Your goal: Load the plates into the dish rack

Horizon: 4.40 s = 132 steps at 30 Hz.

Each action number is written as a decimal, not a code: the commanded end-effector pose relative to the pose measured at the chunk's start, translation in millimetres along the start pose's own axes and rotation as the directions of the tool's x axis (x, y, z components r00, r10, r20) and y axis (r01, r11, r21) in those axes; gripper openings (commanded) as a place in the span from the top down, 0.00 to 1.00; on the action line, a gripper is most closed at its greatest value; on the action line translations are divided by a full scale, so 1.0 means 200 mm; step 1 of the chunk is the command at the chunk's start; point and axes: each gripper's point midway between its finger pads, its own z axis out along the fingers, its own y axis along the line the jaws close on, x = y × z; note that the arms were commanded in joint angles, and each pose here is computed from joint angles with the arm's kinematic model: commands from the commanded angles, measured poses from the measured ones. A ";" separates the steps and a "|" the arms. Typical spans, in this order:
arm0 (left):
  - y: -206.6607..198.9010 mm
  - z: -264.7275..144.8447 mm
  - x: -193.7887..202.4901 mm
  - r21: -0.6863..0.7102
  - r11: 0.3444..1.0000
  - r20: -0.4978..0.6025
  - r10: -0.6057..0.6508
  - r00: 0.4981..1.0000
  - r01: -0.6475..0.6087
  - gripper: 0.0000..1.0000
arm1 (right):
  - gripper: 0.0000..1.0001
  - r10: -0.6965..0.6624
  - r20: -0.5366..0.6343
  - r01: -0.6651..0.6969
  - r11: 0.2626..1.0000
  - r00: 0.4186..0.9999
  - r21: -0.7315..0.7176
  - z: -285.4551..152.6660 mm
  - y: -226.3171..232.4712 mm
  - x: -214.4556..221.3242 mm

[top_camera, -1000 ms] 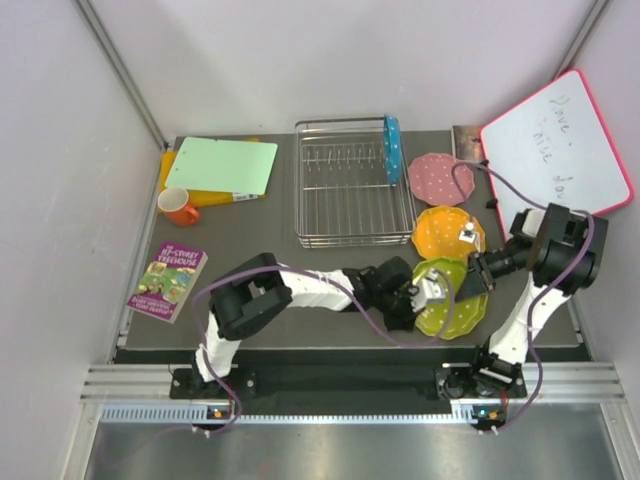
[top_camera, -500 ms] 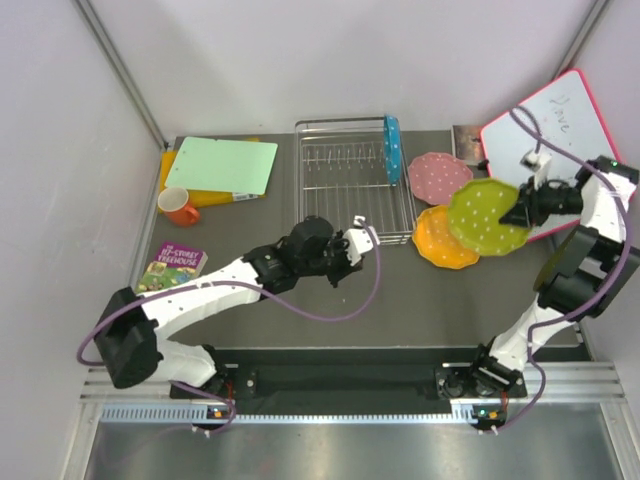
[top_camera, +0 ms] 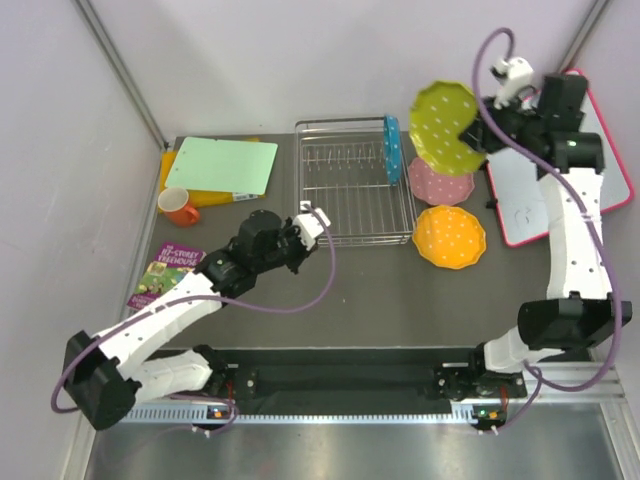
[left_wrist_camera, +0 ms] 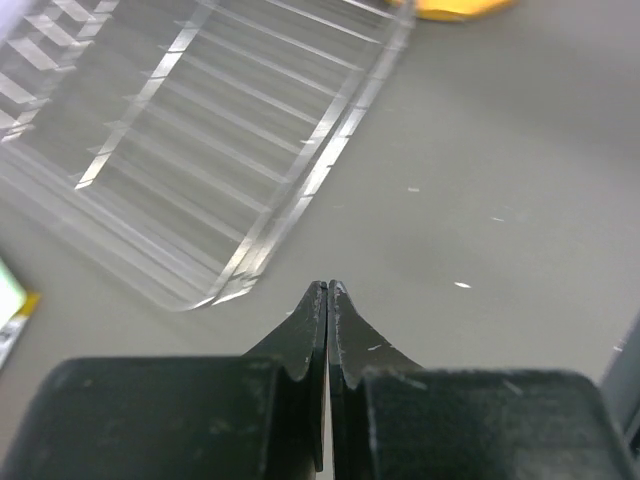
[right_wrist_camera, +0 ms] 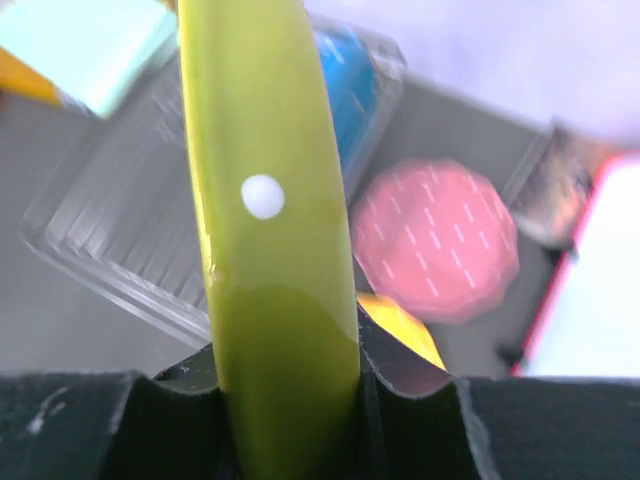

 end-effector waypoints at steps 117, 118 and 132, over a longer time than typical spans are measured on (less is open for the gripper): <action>0.35 -0.27 0.02 -0.138 0.944 0.248 -0.261 0.933 0.300 0.99 | 1.00 -0.210 0.075 0.090 0.678 0.975 0.730 1.10 0.41 -0.22; 0.36 -0.27 0.02 -0.141 0.943 0.246 -0.260 0.934 0.300 0.99 | 1.00 -0.195 0.079 0.078 0.686 0.978 0.724 1.12 0.41 -0.20; 0.34 -0.27 0.08 -0.138 0.943 0.193 -0.275 0.942 0.304 0.99 | 1.00 -0.138 0.011 0.090 0.701 0.990 0.707 1.34 0.35 0.01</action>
